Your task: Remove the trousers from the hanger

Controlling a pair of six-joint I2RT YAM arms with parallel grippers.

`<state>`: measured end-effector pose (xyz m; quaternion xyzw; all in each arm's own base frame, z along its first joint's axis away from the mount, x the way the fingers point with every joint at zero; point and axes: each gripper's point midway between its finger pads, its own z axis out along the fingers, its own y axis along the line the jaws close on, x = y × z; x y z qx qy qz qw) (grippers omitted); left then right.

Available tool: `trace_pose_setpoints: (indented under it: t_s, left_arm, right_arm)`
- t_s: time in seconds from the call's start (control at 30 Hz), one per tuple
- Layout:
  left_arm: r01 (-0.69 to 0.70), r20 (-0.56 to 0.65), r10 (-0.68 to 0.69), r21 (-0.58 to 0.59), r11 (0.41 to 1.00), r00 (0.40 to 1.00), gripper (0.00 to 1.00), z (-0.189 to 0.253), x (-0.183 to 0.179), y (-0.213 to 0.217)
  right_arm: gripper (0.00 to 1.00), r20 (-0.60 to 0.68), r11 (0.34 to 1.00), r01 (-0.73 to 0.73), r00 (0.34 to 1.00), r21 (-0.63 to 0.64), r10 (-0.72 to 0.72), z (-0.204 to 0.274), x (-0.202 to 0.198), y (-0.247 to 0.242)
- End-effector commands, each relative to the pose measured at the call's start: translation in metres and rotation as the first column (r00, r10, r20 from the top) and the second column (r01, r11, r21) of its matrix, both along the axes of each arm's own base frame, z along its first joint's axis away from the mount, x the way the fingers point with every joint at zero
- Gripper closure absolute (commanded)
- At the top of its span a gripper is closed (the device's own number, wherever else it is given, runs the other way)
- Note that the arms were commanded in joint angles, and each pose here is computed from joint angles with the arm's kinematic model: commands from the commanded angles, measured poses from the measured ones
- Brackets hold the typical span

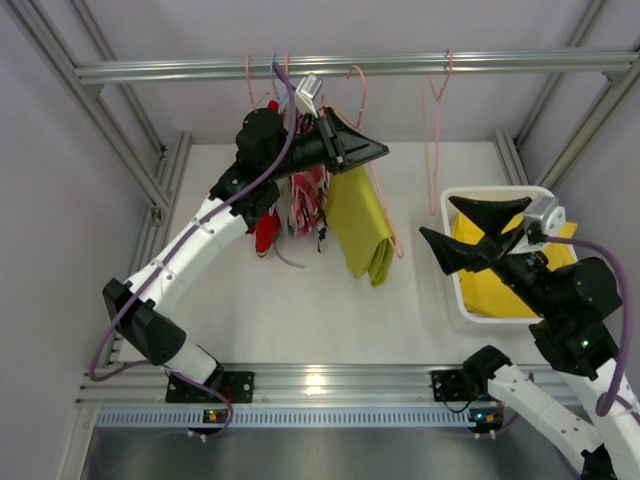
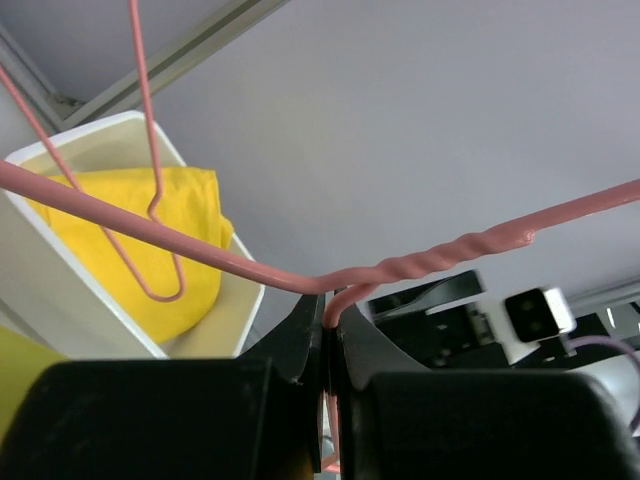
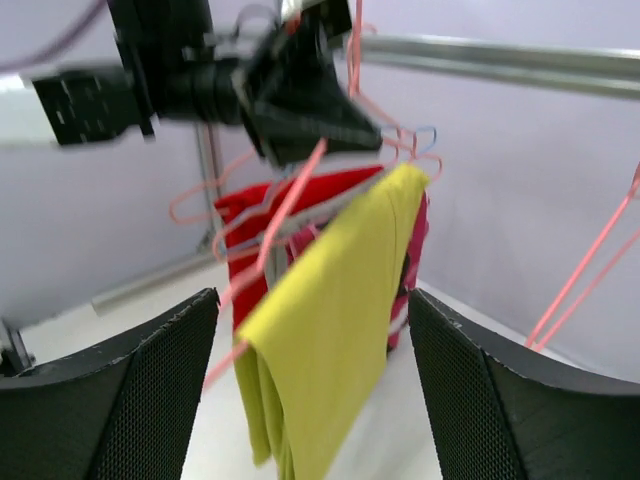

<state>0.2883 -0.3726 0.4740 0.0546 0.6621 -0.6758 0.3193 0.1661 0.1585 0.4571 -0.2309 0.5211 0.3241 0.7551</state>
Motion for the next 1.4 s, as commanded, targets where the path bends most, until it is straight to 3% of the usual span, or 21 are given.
trace_pose_setpoints:
  t_s: [0.0,0.13,0.53,0.8,1.2,1.37]
  left_arm:
    - [0.029,0.288,0.048,-0.257,0.966,0.956,1.00,0.130,-0.046,0.041]
    - [0.024,0.289,0.062,-0.287,0.958,0.955,1.00,0.143,-0.042,0.046]
    - [0.047,0.347,0.080,-0.344,0.938,0.934,1.00,0.177,-0.053,0.054]
    - [0.061,0.365,0.078,-0.355,0.933,0.928,1.00,0.184,-0.058,0.057]
    - [0.056,0.351,0.077,-0.355,0.933,0.933,1.00,0.184,-0.058,0.058]
    - [0.063,0.350,0.071,-0.357,0.932,0.934,1.00,0.186,-0.063,0.060]
  right_arm:
    - [0.25,0.014,0.983,0.026,1.000,-0.180,-0.024,-0.043,-0.001,-0.003]
    - [0.26,0.004,0.968,0.022,1.000,-0.248,-0.022,-0.080,-0.001,-0.004]
    - [0.22,0.011,0.954,0.024,1.000,-0.300,-0.022,-0.124,0.024,0.011]
    - [0.01,0.016,0.936,-0.059,0.998,-0.348,0.069,-0.147,0.022,0.033]
    - [0.01,-0.021,0.952,0.030,0.999,-0.304,-0.038,-0.157,0.051,0.050]
    - [0.08,-0.044,0.957,0.083,0.994,-0.279,-0.099,-0.151,0.067,0.051]
